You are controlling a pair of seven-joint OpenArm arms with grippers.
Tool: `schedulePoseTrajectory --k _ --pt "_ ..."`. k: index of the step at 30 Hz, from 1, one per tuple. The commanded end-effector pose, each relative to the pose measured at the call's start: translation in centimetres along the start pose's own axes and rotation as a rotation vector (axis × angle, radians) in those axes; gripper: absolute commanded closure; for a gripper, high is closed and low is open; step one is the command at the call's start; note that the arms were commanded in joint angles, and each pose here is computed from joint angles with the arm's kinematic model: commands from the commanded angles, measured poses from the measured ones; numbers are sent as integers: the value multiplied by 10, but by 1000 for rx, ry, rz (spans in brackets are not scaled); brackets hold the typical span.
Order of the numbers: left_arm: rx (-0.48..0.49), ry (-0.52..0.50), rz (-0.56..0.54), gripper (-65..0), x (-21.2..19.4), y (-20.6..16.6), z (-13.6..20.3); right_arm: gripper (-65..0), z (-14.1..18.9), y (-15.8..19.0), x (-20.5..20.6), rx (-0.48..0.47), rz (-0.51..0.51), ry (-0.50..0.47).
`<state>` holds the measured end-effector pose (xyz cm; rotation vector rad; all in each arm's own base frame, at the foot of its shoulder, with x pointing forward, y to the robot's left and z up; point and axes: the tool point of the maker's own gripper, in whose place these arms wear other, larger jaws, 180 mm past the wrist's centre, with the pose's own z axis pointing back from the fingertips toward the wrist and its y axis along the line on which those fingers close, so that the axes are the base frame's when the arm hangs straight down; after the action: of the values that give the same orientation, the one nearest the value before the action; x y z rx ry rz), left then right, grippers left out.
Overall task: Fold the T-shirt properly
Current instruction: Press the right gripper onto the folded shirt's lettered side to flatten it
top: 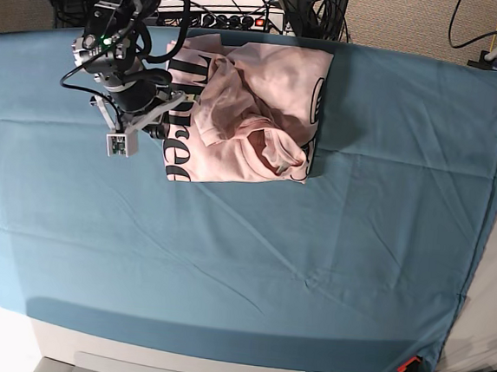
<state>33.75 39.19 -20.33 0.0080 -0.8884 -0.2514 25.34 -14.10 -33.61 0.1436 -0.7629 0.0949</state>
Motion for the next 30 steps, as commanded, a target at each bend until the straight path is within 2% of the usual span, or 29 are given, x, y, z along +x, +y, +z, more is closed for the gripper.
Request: schedulePoseTrajectory --k 1,4,10,17,20,26,30 --pt "20 -56 -26 0 21 7 11 0 0 1 3 10 8 -14" --pt "20 -57 -26 0 21 7 11 0 -7 6 -9 42 4 26" --pt "21 -55 -25 0 21 7 11 0 -8 24 -14 106 15 44" --pt "21 -55 -25 0 21 7 11 0 -11 63 -20 208 79 82" --pt "21 -55 -25 0 21 7 11 0 -10 96 -25 306 155 99" --pt "21 -56 -25 0 21 7 11 0 7 174 -40 566 262 112" --pt "21 -55 -25 0 21 7 11 0 18 203 -47 660 340 114"
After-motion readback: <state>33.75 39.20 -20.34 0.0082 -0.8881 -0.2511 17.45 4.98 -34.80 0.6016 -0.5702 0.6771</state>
